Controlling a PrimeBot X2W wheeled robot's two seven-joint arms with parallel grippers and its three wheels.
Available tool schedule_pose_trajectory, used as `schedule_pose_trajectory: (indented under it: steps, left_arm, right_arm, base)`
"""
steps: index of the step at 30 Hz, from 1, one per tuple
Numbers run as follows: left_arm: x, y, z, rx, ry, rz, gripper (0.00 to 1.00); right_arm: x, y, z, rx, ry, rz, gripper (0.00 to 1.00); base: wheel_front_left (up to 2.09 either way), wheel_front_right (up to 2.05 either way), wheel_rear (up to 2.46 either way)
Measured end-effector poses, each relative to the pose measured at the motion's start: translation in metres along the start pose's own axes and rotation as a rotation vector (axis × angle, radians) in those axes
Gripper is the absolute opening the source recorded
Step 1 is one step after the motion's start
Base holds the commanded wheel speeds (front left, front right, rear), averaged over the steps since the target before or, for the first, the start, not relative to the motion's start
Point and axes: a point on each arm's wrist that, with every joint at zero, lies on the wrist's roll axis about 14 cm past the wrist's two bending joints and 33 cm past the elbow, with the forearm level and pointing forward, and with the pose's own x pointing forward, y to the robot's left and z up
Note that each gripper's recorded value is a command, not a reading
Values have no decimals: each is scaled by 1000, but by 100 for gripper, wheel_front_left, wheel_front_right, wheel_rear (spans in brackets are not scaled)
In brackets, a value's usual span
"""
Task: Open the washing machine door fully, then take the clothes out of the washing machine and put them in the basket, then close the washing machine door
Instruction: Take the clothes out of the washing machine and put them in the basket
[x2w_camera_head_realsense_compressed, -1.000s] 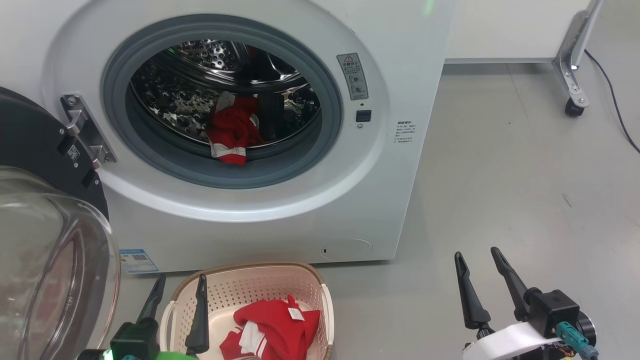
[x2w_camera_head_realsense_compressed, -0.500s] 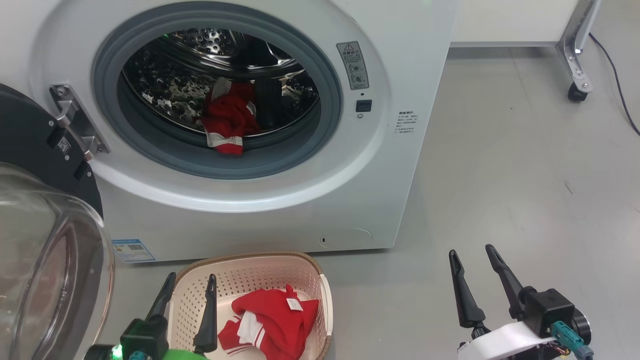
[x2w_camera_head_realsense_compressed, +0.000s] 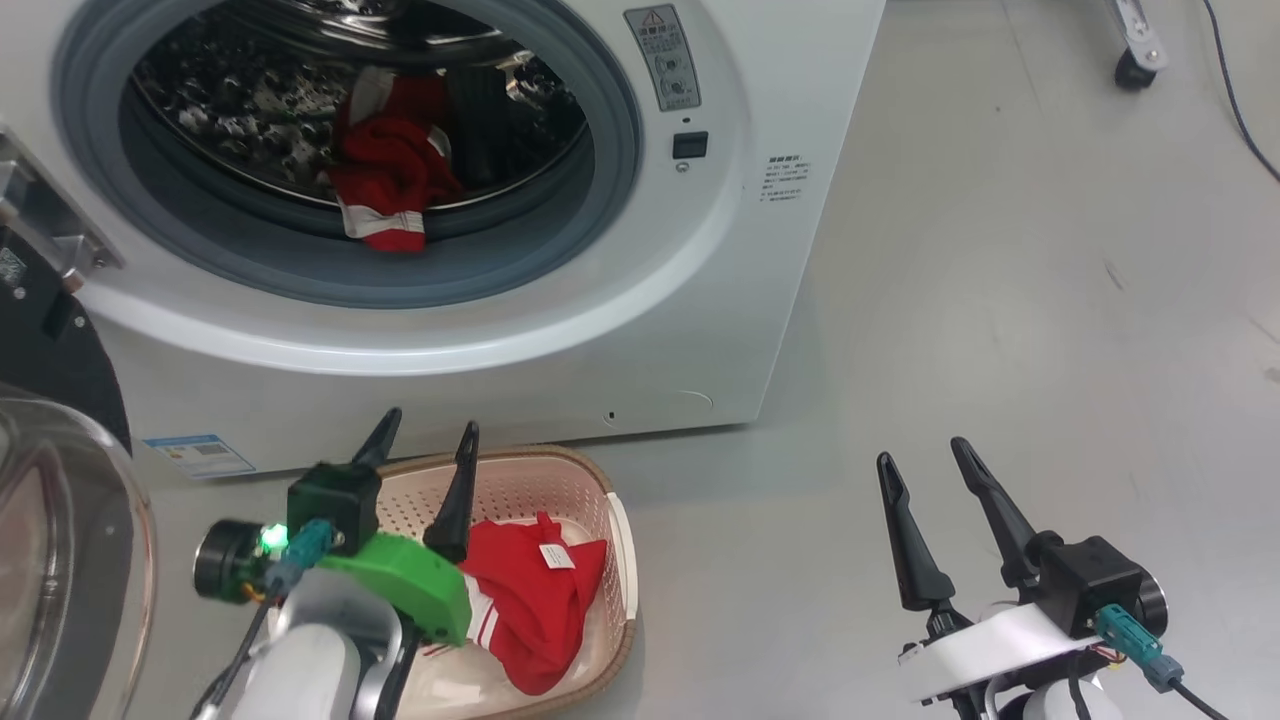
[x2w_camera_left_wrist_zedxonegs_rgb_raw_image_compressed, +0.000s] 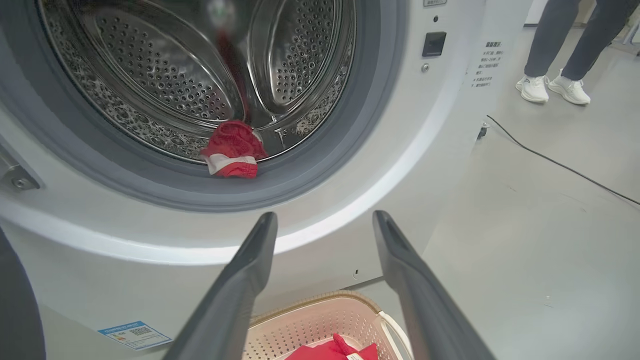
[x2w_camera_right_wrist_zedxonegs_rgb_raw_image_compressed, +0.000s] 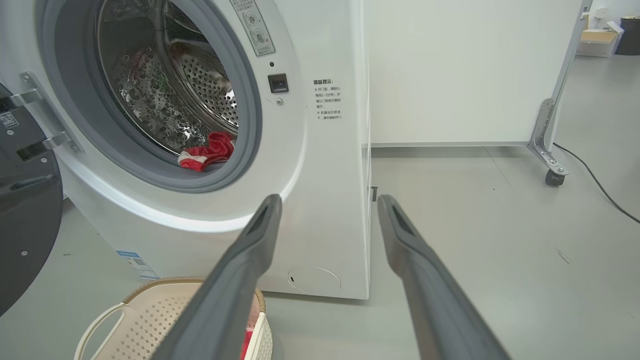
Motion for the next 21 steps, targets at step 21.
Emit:
schedule_pose_trajectory:
  steps: [21]
  left_arm:
    - [147, 21, -26, 73, 334, -118, 100]
  right_arm:
    - [44, -35, -22, 52, 49, -82, 100]
  base:
    - [0, 0, 0]
